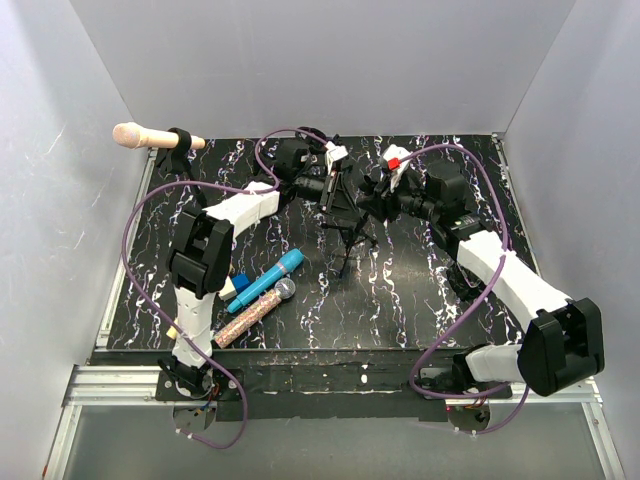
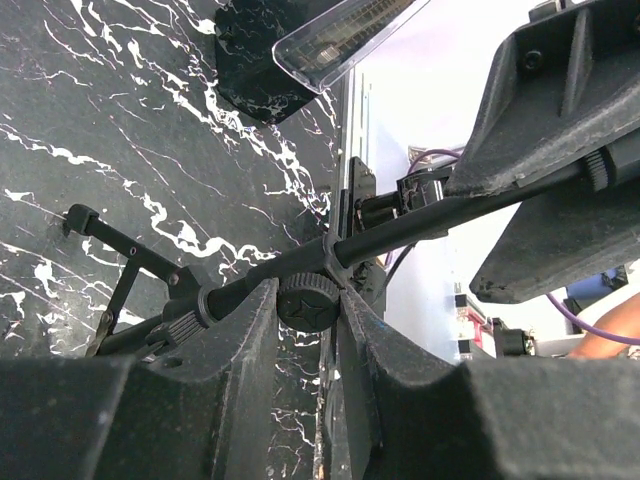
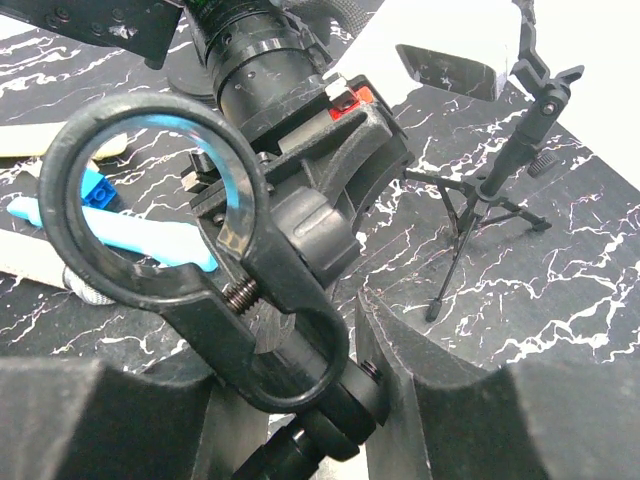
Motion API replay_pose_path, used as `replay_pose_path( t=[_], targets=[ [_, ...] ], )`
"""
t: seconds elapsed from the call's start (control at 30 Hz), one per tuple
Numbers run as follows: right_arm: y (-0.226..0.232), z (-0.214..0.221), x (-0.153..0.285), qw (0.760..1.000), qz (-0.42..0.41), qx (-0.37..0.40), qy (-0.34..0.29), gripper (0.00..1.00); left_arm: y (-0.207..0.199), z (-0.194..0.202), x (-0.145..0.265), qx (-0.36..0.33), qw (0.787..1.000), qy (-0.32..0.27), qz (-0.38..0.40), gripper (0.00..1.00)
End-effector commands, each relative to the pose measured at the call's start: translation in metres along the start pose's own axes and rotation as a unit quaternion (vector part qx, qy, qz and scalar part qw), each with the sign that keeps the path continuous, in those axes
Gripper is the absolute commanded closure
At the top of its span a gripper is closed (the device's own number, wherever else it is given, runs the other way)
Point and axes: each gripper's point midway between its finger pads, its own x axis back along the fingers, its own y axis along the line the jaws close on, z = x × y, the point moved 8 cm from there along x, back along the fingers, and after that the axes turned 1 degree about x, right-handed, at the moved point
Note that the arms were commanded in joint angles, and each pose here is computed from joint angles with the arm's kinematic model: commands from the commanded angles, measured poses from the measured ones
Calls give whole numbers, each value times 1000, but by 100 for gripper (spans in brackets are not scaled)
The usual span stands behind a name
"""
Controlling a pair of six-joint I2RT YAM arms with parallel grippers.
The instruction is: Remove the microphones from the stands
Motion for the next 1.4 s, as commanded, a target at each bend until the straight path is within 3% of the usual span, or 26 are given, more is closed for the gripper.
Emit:
replay_pose_path(
  t=[0.0,0.13,0.27,0.4,0.5,0.57,0.6,0.97,1.13,1.23,1.37],
  targets=[
    [14,-27,-1,998,-45,0,-33,99,-28,-29,15,-67,997,-42,-19,71],
    [5,-27,-3,998,-37,-38,-21,99,-41,-30,27,-132,987,-64,-62,55],
    [-3,-30,-9,996,-59,-63,-9,99,-53,-25,41,-255,960,-55,-100,45],
    [-6,-34,-18,987,-125,-96,19,99,-53,-6,56,-466,875,-2,-131,41],
    [-12,-31,-26,979,-149,-133,39,99,-53,11,60,-592,789,38,-159,42],
    [-14,-30,-31,977,-156,-142,39,99,-51,17,60,-631,753,29,-185,43],
    [-15,-30,-32,975,-161,-145,38,99,-50,20,59,-639,745,27,-188,43],
    [0,-32,-26,959,-262,-103,37,99,-40,19,41,-659,726,29,-197,45],
    [14,-26,-25,974,-214,11,71,99,-46,27,55,-652,721,41,-230,45],
    [25,-30,-20,981,-173,78,50,99,-53,37,69,-636,726,30,-259,45],
    [34,-32,-18,983,-154,93,47,99,-64,53,85,-596,746,18,-297,44]
  ],
)
